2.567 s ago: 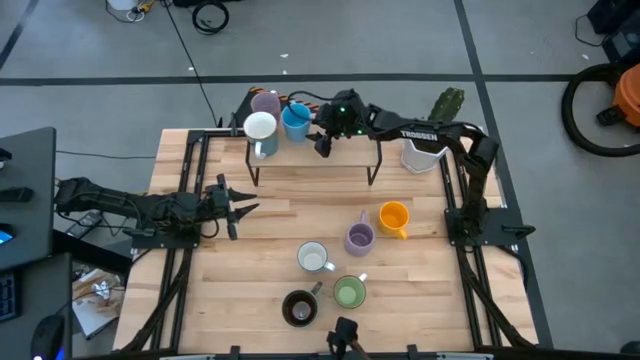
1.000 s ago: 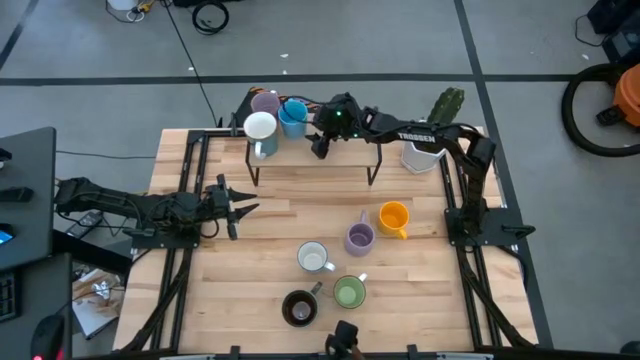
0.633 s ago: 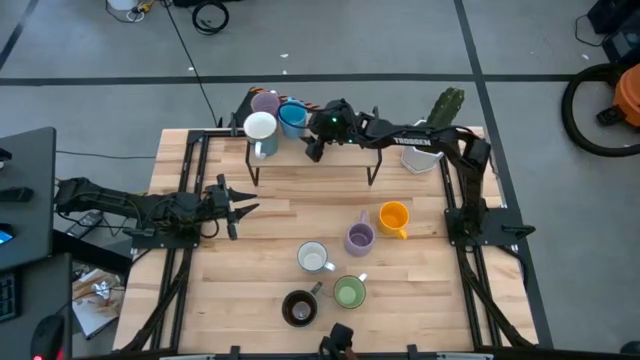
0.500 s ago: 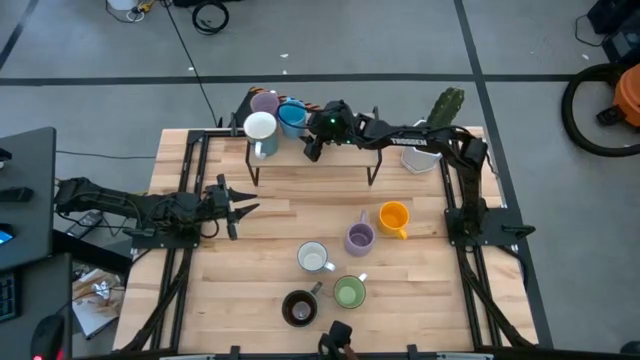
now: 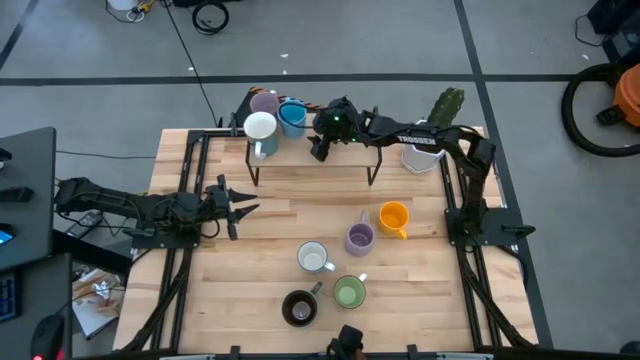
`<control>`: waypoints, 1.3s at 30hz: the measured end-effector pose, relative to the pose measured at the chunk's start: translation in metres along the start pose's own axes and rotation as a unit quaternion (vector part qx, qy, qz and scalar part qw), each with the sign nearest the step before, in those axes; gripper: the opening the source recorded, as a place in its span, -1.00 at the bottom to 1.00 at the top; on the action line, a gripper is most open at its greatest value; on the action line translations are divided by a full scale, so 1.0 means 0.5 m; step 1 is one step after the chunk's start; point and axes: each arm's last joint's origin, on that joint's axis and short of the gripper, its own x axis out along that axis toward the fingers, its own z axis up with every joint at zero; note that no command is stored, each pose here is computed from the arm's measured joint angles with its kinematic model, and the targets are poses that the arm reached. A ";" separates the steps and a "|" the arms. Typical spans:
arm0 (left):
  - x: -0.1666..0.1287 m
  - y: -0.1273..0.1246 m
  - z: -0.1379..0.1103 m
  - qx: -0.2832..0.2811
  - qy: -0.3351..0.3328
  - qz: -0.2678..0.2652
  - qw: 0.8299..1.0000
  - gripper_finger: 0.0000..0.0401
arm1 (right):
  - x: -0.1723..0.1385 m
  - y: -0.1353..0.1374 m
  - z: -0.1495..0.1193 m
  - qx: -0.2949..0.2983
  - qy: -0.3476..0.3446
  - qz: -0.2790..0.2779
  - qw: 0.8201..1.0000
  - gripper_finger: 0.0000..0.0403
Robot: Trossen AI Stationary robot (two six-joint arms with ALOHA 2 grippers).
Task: Place coffee mugs
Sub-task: Put the blue mug on the shelf
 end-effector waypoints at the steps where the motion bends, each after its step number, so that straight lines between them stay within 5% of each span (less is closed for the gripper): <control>1: 0.000 0.000 0.000 0.000 0.000 0.000 1.000 -0.36 | -0.011 0.001 0.002 -0.002 0.007 0.001 1.000 0.19; 10: 0.000 0.000 0.000 0.000 0.000 0.000 1.000 -0.36 | -0.129 0.046 0.023 -0.046 0.027 0.031 0.998 0.19; 17: 0.000 0.000 0.000 0.004 0.000 0.000 1.000 -0.36 | -0.185 0.137 -0.030 -0.089 -0.032 0.079 0.992 0.14; 26: 0.000 -0.005 0.003 -0.048 -0.005 -0.042 0.998 -0.36 | -0.214 0.214 -0.096 -0.162 -0.093 0.136 0.973 0.11; 32: 0.001 -0.010 0.019 -0.098 -0.008 -0.072 0.993 -0.40 | -0.218 0.233 -0.113 -0.123 -0.058 0.153 0.979 0.11; 39: 0.024 -0.046 0.070 -0.079 0.061 -0.097 0.990 -0.43 | -0.247 0.295 -0.125 -0.151 -0.056 0.148 0.976 0.06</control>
